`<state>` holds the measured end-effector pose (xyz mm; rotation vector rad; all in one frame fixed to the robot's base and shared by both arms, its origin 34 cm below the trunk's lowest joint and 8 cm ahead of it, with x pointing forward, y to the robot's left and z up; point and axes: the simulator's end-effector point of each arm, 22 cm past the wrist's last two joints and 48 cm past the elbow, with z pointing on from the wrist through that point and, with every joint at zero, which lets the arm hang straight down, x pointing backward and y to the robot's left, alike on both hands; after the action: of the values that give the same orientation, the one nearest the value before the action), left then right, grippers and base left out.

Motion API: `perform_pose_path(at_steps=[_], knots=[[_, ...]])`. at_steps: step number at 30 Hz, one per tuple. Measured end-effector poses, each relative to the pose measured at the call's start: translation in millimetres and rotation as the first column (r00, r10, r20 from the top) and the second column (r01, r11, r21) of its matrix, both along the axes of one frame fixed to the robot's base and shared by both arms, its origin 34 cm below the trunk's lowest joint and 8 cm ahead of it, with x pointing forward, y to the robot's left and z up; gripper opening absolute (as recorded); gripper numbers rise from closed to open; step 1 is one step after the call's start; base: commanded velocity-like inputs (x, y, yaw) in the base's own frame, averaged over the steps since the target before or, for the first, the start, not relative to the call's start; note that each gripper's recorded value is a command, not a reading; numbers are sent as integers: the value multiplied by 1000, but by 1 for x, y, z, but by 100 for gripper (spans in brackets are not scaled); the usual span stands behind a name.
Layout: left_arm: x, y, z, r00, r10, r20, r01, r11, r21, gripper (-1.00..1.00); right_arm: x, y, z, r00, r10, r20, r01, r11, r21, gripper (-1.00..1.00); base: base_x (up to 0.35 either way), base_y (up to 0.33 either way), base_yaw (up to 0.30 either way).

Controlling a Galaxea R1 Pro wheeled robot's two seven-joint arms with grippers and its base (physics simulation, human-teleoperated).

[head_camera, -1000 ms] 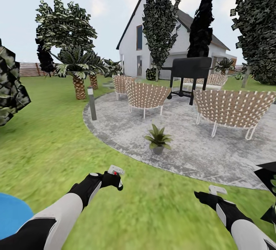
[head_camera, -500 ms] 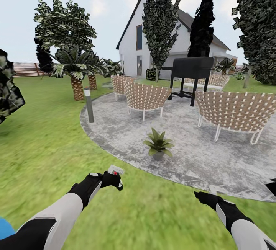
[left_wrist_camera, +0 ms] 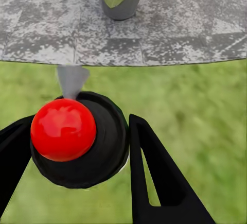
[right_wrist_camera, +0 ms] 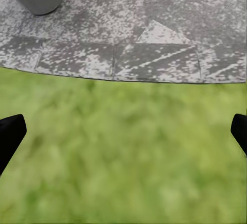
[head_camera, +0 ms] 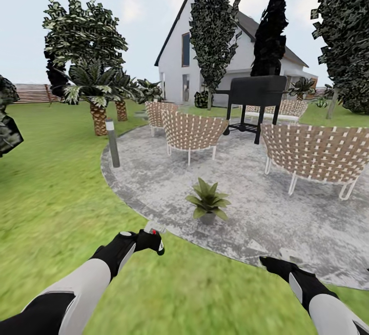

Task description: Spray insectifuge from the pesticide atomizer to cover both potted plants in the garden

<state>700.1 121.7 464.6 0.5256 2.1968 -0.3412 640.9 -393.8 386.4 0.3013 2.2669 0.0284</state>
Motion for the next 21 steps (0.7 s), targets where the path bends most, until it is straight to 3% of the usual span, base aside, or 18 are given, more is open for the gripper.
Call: perform_pose_path(at_steps=[7,21], knots=[[0,0,0,1000,0,0,0,1000,0,-100,0,0,0,1000,0,0,0,1000,0,100,299,-113,0],[0,0,0,1000,0,0,0,1000,0,-100,0,1,0,1000,3,-2,-3,1000,-1,100,303,-7,0]])
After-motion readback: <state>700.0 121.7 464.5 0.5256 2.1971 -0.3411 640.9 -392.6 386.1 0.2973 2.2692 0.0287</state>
